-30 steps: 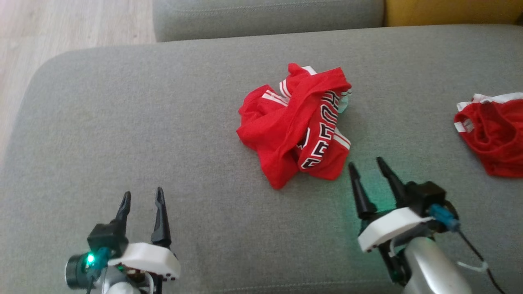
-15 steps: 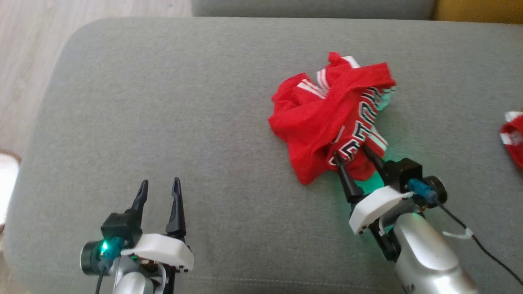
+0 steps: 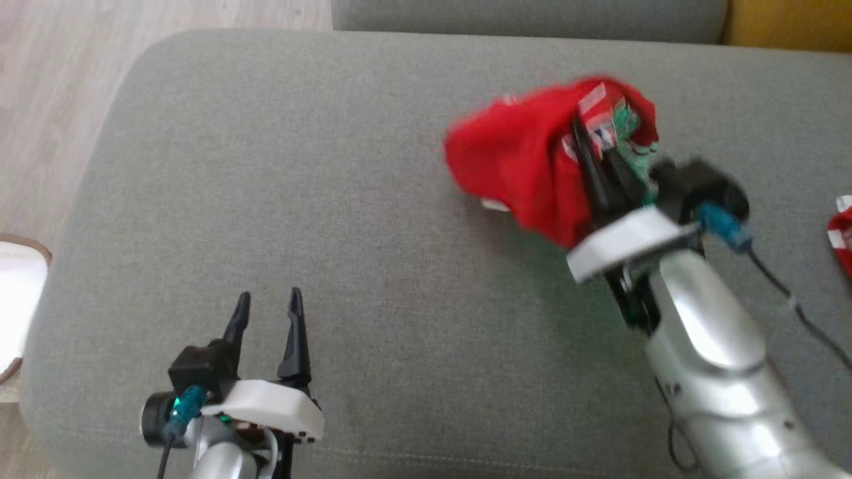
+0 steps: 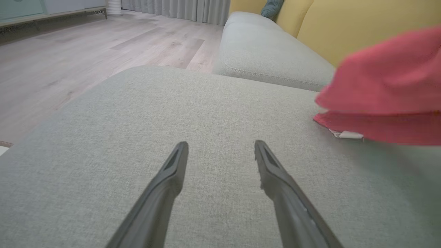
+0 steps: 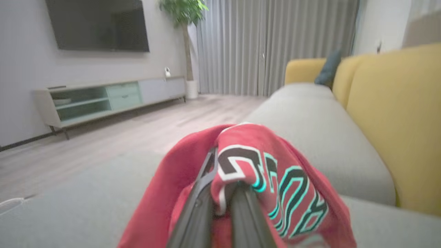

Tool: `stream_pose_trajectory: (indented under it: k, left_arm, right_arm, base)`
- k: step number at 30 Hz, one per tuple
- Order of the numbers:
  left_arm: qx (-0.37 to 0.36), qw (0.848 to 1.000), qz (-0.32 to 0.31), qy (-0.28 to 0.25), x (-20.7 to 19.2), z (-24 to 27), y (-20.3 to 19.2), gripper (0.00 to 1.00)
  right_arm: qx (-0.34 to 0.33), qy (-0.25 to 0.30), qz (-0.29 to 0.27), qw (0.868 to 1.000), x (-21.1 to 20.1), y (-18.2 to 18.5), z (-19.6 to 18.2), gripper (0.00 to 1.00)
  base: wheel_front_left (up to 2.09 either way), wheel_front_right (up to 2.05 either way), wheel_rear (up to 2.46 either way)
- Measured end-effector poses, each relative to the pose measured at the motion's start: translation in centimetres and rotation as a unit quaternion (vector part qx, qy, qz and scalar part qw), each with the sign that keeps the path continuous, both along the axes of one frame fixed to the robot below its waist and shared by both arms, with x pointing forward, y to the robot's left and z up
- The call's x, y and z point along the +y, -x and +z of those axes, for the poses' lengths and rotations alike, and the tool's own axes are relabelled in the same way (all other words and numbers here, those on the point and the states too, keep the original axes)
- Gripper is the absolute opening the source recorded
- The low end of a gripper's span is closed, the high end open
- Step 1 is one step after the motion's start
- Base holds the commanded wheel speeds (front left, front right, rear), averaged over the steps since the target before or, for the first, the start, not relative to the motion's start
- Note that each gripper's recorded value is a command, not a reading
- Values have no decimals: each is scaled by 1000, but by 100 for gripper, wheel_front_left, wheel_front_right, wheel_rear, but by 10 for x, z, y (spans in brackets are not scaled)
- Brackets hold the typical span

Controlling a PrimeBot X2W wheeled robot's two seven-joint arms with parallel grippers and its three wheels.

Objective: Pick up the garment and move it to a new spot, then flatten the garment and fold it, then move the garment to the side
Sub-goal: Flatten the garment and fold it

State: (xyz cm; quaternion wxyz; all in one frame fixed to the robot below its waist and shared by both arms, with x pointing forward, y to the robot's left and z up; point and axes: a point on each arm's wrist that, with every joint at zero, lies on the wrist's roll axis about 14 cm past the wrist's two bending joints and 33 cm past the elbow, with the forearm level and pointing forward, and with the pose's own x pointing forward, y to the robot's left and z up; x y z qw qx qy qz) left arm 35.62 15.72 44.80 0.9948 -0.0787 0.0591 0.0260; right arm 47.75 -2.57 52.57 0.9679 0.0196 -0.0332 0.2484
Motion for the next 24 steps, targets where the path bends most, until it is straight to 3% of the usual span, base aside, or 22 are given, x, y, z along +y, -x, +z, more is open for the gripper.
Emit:
stream_pose_trajectory:
  k: [4,11,14,17,18,19,20,24]
  left_arm:
    - [-9,1000,5,10,1,6,5,100]
    - [-11,999,32,12,15,8,22,100]
    - [2,999,42,14,20,1,32,100]
    - [13,999,46,18,21,-5,34,100]
    - [15,999,47,20,21,-7,33,100]
    - [17,999,46,20,20,-8,32,100]
    - [20,999,45,20,19,-10,32,100]
    - [26,999,35,20,14,-13,25,100]
  right_arm:
    - [-75,-20,59,995,39,3,60,0]
    - [-161,-64,156,972,101,26,138,0]
    - [-133,-55,132,981,94,9,121,0]
    - [-55,-7,73,996,61,-17,57,0]
    - [-21,14,50,998,44,-23,29,8]
    - [14,30,25,999,25,-26,1,63]
    - [47,45,0,998,4,-27,-25,100]
    - [114,81,-76,987,-63,-25,-79,100]
  base:
    - [0,0,0]
    - [0,0,0]
    - [0,0,0]
    - [0,0,0]
    - [0,0,0]
    - [0,0,0]
    - [0,0,0]
    - [0,0,0]
